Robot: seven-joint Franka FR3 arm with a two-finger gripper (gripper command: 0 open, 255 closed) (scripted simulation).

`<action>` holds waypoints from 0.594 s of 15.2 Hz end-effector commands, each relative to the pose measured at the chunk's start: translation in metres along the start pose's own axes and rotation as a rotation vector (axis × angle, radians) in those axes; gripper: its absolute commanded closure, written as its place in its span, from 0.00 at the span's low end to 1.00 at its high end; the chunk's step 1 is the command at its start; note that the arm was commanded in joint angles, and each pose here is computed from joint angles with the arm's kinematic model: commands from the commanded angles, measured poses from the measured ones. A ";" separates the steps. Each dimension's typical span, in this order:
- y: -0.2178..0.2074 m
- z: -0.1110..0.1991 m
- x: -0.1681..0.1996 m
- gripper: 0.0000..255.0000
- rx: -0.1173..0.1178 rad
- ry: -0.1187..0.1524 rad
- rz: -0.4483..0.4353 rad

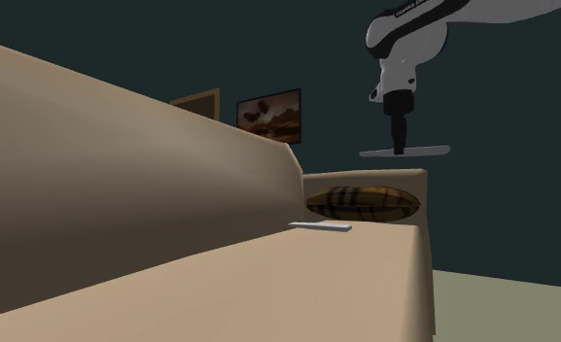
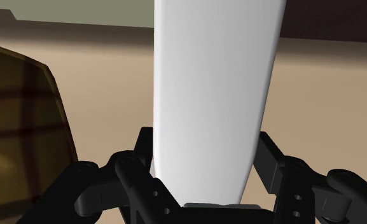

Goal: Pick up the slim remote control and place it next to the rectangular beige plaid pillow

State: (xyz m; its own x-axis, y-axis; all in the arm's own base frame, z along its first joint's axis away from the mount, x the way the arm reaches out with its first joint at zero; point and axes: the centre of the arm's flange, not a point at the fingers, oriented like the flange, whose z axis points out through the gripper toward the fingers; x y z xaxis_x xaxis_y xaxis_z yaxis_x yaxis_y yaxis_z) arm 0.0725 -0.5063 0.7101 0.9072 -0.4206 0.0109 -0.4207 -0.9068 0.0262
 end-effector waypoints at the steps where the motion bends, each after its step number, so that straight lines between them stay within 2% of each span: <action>1: 0.009 0.009 -0.001 1.00 -0.004 0.001 -0.004; 9: 0.008 0.051 -0.002 1.00 -0.004 0.001 -0.004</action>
State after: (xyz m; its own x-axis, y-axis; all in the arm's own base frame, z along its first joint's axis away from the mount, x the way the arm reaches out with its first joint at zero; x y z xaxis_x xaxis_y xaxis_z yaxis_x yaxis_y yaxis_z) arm 0.0678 -0.5143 0.6644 0.9088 -0.4171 0.0118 -0.4172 -0.9083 0.0296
